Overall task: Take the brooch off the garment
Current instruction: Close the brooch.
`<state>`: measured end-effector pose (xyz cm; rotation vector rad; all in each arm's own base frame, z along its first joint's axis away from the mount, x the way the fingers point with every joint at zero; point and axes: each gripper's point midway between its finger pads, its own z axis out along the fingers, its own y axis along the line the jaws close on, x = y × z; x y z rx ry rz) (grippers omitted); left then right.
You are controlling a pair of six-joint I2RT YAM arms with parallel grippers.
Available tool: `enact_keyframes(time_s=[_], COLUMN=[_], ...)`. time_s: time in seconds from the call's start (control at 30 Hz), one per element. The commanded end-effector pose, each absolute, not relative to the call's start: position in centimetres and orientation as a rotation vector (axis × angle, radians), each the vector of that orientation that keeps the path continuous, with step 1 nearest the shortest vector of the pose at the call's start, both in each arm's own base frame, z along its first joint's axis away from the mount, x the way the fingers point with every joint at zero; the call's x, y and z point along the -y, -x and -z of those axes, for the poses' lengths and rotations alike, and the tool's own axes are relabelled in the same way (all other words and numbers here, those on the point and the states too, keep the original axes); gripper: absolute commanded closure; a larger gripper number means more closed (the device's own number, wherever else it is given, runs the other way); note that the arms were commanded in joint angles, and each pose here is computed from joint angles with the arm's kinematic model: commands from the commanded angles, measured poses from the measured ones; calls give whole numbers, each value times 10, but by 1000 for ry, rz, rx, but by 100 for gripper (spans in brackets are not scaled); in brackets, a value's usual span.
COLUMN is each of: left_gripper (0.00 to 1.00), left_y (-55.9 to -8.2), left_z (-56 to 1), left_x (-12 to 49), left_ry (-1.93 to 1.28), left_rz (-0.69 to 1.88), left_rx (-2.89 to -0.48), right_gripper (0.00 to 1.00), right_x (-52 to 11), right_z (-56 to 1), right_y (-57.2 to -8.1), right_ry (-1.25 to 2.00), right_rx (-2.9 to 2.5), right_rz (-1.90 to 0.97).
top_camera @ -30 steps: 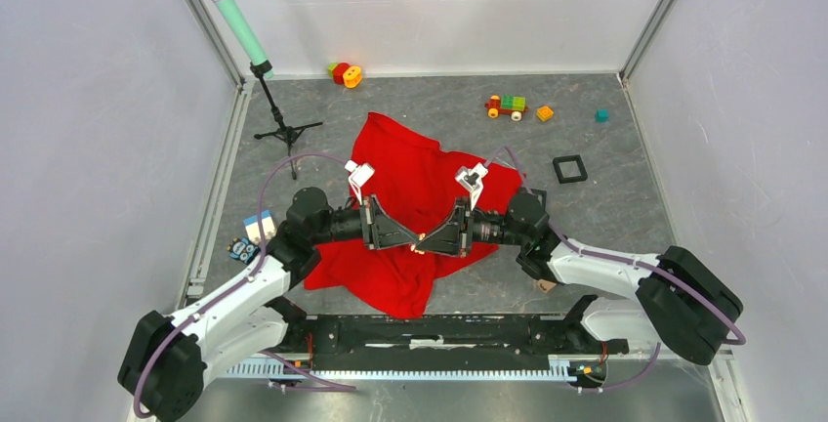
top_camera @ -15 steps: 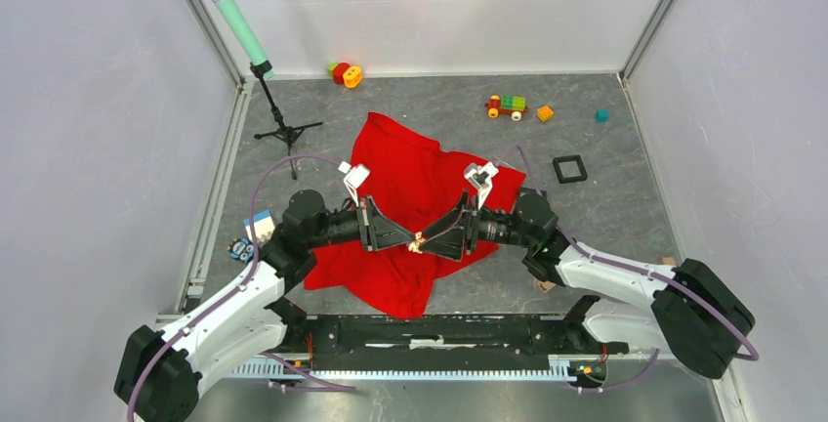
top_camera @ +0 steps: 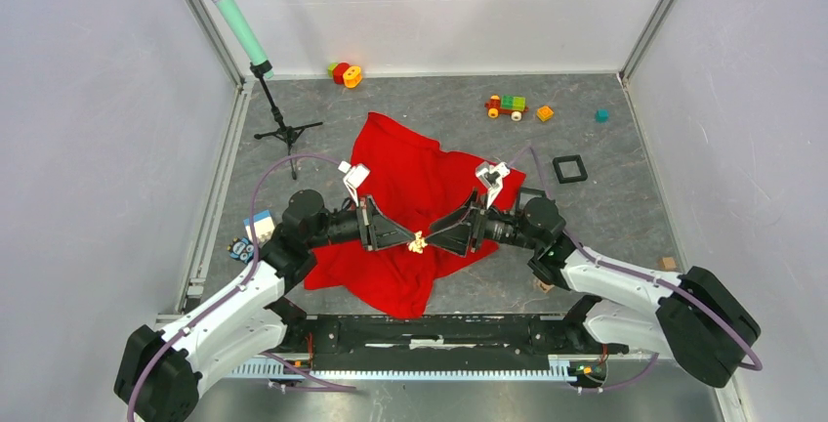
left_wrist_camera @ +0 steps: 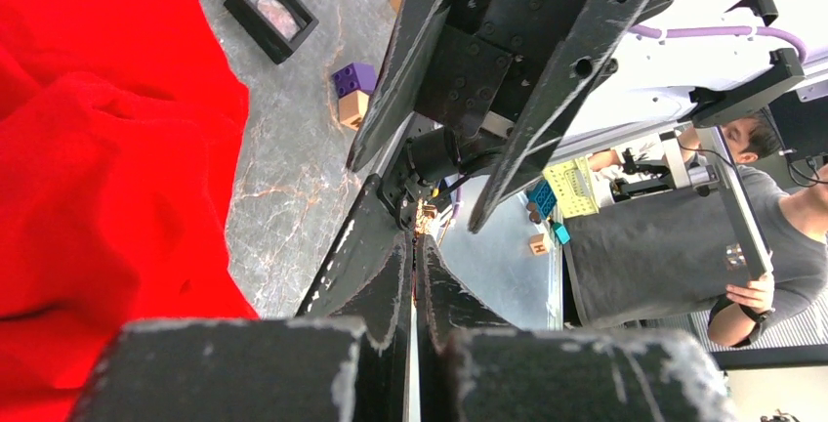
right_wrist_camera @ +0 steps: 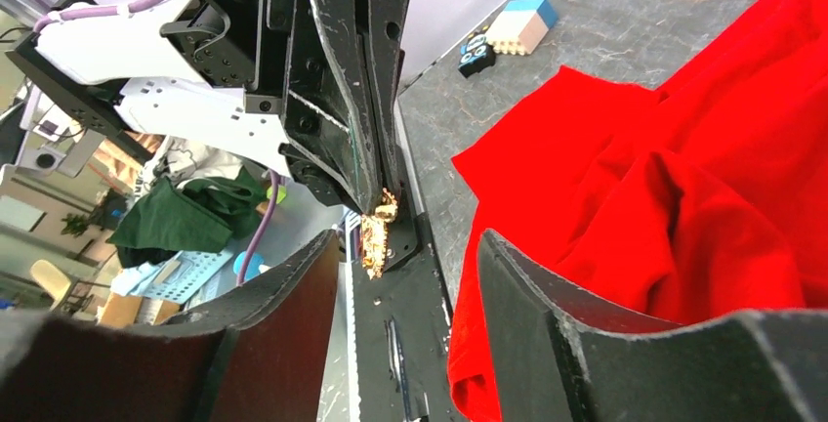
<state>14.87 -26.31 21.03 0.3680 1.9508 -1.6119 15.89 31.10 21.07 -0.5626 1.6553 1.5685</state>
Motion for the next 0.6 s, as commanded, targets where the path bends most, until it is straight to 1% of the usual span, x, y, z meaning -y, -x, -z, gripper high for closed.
enact_keyframes(time_s=[0.0, 0.3, 0.5, 0.57], left_gripper=[98, 98, 98, 98], left_y=[-149, -148, -147, -146], left_z=[-241, -244, -246, -246], left_x=[267, 268, 268, 269], left_ry=[-427, -430, -438, -443], left_rz=[1645, 1662, 1670, 1674], left_rx=[-1816, -1811, -1806, -1806], right_gripper=[42, 49, 61, 62], right_x=[-315, -321, -323, -324], right_z=[-221, -228, -228, -229], right_y=[-147, -141, -144, -144], right_ry=[623, 644, 635, 635], right_rx=[-1571, -1544, -1550, -1550], right_rz=[-1656, -1711, -1711, -1716])
